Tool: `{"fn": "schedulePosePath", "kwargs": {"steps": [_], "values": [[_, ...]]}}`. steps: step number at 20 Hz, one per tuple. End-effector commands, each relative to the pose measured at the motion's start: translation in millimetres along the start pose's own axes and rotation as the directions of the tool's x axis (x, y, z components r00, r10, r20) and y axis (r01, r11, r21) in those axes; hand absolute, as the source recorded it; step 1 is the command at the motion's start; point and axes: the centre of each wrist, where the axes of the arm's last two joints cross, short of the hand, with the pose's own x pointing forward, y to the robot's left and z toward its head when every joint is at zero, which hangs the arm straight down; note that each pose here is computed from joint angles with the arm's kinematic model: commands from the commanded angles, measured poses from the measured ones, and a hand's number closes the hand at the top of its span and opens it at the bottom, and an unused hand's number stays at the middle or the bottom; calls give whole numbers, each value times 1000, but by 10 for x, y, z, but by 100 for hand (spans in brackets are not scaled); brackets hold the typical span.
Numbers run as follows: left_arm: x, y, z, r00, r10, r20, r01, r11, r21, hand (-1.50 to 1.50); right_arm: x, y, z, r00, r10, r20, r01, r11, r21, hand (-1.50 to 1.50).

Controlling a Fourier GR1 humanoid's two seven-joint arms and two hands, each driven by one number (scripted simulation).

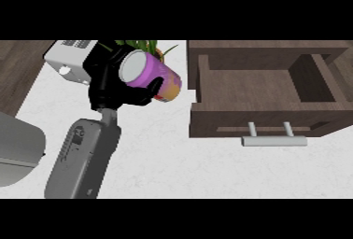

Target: Pick up the can, place it into the drawer and close the drawer

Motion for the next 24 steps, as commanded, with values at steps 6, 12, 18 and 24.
{"fn": "schedulePosePath", "kwargs": {"steps": [6,12,18,24], "values": [[529,-511,-149,1000,-21,13,22,999,-31,150,26,-17,-32,1000,-22,-3,22,1000,9,-150],[617,-905,-382,999,-38,4,38,998,-43,150,-85,-79,-8,1000,-28,0,28,999,19,-150],[739,-1282,-590,998,-60,22,61,998,-30,150,54,-75,-169,1000,-11,20,10,1000,21,-150],[655,-1493,-727,996,-90,21,90,996,-19,150,8,51,-217,1000,-23,20,22,999,35,-150]]}}
